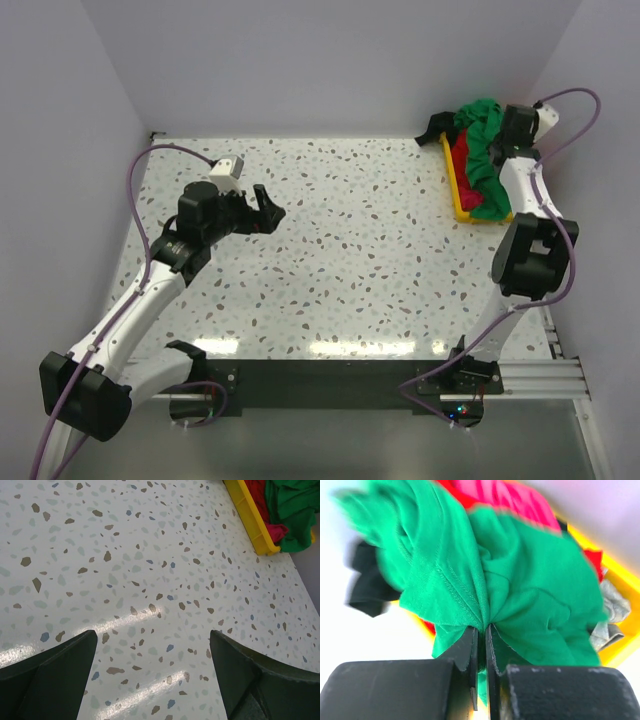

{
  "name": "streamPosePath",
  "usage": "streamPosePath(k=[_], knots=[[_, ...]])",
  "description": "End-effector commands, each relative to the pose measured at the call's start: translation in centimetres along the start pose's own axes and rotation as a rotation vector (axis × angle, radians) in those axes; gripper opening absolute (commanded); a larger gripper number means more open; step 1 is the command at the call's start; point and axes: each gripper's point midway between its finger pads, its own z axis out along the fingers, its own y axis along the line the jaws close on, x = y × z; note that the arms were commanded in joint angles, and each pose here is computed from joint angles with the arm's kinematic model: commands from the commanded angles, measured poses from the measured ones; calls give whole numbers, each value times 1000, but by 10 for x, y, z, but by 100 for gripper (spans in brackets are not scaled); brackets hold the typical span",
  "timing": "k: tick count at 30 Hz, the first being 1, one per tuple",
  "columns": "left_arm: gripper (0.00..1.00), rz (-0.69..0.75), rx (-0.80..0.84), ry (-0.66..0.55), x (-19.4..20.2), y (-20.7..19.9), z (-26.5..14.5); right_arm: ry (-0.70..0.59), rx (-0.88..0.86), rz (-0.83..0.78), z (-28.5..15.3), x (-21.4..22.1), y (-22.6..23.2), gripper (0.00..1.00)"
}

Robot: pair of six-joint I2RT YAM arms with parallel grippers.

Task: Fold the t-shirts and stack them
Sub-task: Grab the tshirt from the pile

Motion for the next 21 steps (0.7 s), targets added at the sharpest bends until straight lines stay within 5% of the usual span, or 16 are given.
streamPosePath(k=[1, 21], knots=[[100, 13, 33, -52, -23, -9, -4, -154, -137, 80, -51, -65, 25, 0], [100, 4, 41, -46, -22, -10, -3, -376, -549, 110, -221, -166, 96, 0]])
